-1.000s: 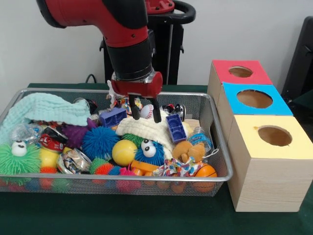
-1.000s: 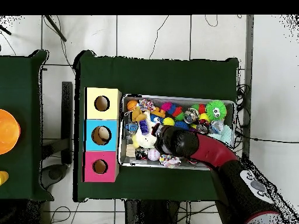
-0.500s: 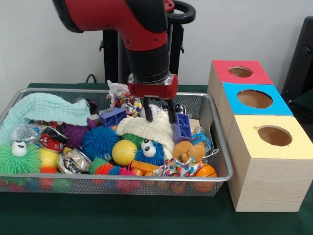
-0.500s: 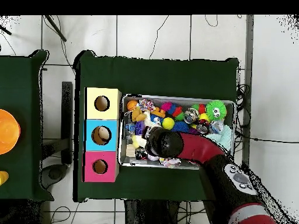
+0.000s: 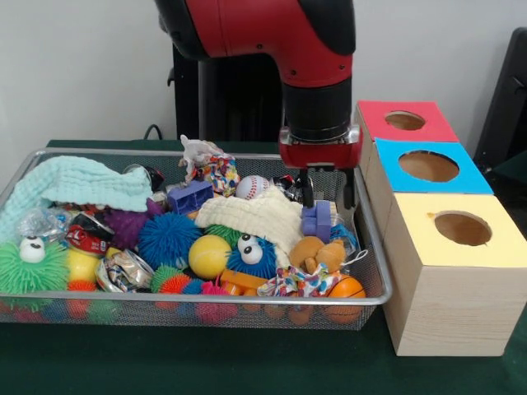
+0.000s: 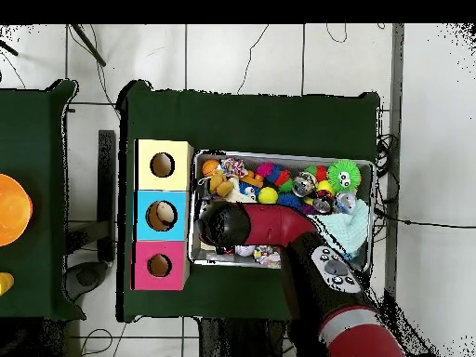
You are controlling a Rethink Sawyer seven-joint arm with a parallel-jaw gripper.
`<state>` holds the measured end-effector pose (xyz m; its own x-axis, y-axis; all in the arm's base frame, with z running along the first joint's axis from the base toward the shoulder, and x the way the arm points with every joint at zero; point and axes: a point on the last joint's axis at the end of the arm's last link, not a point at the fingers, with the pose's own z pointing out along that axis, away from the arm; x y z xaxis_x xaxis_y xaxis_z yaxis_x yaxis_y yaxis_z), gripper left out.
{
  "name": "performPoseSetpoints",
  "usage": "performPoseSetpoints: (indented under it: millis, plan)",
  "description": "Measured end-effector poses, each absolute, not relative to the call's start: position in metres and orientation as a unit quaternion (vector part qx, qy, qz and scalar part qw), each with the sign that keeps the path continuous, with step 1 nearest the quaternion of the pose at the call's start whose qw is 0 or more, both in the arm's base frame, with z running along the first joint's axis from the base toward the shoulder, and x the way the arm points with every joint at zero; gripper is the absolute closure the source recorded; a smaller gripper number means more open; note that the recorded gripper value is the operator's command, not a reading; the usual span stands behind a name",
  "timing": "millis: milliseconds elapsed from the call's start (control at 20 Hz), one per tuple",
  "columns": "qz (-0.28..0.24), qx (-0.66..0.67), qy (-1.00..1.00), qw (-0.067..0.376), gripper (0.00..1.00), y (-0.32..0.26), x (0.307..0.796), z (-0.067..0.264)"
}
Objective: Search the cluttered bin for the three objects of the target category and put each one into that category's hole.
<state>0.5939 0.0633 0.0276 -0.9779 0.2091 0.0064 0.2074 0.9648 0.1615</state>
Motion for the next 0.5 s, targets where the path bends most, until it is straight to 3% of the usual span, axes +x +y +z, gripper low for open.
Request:
performPoseSetpoints:
  millis: [500]
  plan:
    - [0.077,0.105,0.991,0.024,0.0,0.061,0.612,0.032]
